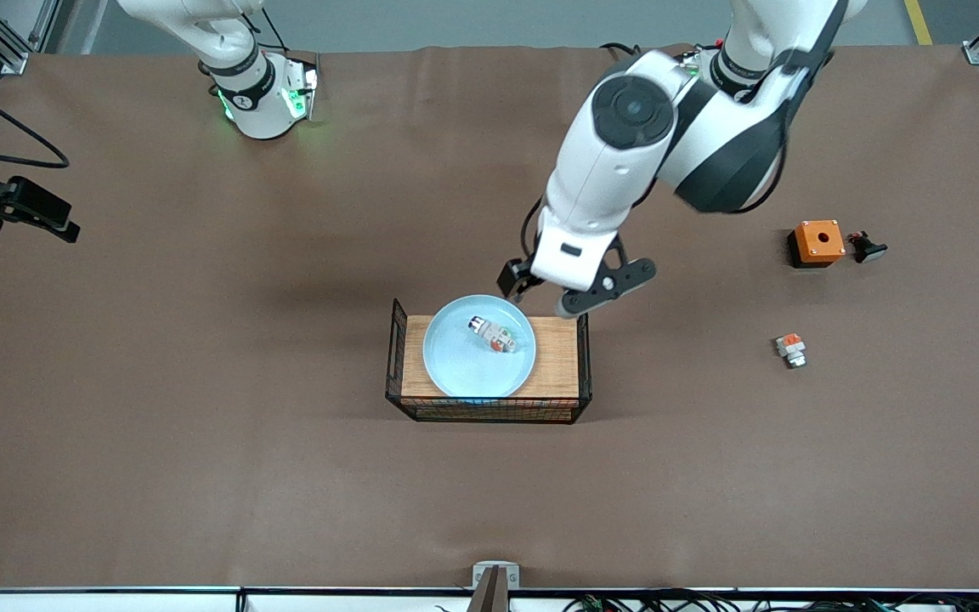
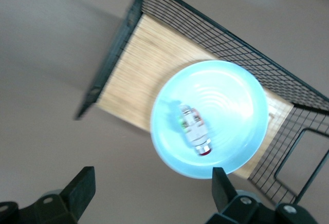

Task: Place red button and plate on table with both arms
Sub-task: 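Lower the left gripper onto the white-red button and close it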

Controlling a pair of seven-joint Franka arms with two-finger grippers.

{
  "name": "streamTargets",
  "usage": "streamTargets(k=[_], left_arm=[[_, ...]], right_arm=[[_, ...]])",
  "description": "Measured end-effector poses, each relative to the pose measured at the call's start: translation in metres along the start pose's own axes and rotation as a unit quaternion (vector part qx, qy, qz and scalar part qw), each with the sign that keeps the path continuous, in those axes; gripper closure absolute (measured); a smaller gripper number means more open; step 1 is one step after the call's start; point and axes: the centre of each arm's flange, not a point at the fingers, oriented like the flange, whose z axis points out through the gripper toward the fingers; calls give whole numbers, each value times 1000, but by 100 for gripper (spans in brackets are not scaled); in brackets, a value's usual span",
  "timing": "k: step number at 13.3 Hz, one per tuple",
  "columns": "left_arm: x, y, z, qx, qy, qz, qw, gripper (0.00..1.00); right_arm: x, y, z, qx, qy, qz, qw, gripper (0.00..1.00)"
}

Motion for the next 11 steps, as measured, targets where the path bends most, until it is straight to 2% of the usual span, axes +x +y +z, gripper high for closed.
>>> streamTargets(k=[3, 6, 8, 11], left_arm=[[-10, 16, 44, -4, 9, -58, 998, 0], [-19, 25, 80, 2, 38, -110, 993, 0], [-23, 31, 98, 3, 58, -131, 990, 2], [-24, 35, 109, 1, 68, -136, 988, 12]], right_arm=[[-1, -15, 3, -1, -6, -13, 1000, 0], [-8, -48, 5, -3, -13, -20, 1000, 0], [-13, -64, 5, -4, -16, 1, 1000, 0], [-20, -81, 8, -10, -28, 44, 999, 0]])
